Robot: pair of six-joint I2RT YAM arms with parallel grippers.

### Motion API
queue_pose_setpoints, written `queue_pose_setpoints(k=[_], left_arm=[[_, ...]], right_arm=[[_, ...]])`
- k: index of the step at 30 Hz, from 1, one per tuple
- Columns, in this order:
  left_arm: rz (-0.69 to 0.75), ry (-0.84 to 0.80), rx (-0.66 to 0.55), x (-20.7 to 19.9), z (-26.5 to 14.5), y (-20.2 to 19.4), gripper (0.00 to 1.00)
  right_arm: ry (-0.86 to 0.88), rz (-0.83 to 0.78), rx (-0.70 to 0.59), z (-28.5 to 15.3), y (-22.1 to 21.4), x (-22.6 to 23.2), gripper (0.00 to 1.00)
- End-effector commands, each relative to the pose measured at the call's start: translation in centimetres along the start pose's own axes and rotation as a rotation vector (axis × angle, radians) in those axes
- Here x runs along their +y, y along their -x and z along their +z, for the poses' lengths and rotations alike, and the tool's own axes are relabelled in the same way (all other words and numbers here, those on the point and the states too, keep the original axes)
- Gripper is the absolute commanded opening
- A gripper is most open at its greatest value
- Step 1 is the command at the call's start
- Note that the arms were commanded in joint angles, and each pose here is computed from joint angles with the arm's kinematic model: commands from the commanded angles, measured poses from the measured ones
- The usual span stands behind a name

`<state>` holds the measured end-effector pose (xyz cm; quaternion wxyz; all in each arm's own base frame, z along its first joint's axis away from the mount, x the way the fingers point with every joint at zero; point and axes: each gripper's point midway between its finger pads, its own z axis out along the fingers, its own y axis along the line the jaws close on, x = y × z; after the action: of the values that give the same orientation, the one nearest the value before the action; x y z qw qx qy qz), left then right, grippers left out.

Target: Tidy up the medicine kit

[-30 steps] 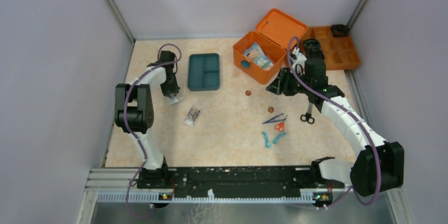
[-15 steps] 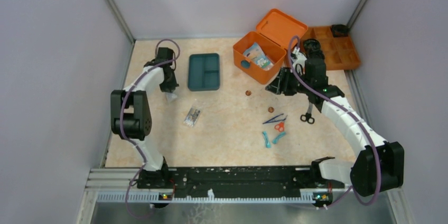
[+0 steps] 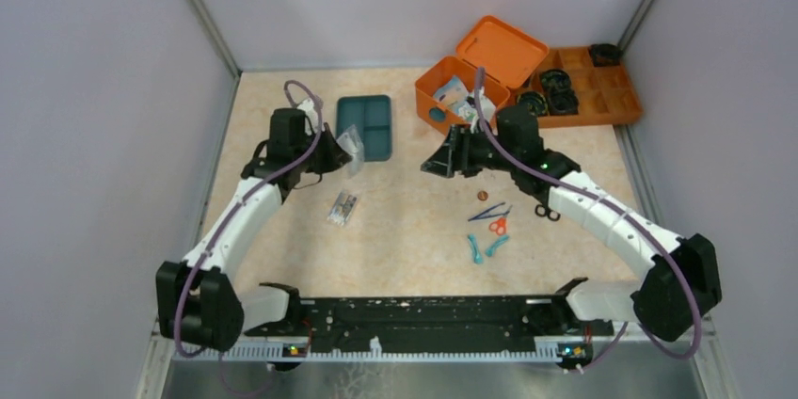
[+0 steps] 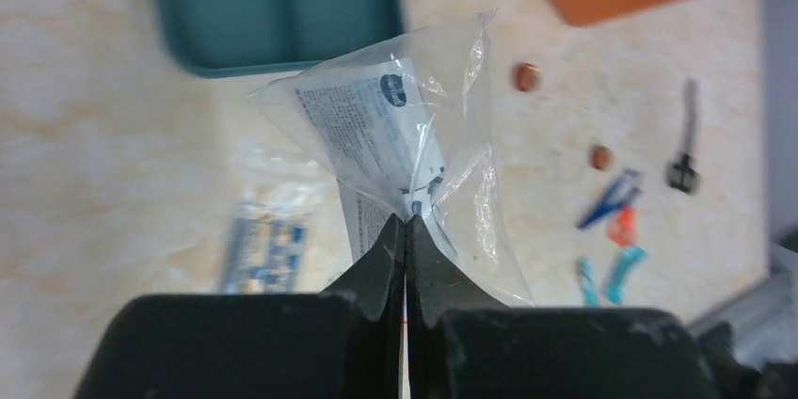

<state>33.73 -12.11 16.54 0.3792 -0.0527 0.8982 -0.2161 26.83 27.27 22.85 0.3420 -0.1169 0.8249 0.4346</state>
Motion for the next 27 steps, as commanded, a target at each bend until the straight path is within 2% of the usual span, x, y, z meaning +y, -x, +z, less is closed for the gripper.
queue_pose_setpoints(k=[1, 7, 18, 24, 27], left_arm=[[0.038, -0.406, -0.095, -8.6, -2.9, 0.4, 0.0], [0.11, -0.518, -0.096, -11.3, -4.4, -1.5, 0.0], [0.179, -0.611, -0.054, -13.4, -4.9, -3.6, 0.0], [0.195, -0.612, -0.056, -13.7, -4.8, -3.8, 0.0], [0.198, -0.599, -0.064, -13.5, -4.7, -3.7, 0.0]], right_arm=[[0.126, -0.003, -0.07, 2.0, 2.5, 5.8, 0.66], [0.15, -0.033, -0.004, 4.4, 1.0, 8.4, 0.7], [0.036, -0.048, -0.022, 6.5, 1.7, 6.6, 0.67], [0.005, -0.032, 0.0, 7.7, 1.3, 5.6, 0.45], [0.002, -0.033, -0.007, 7.7, 1.3, 5.5, 0.27]])
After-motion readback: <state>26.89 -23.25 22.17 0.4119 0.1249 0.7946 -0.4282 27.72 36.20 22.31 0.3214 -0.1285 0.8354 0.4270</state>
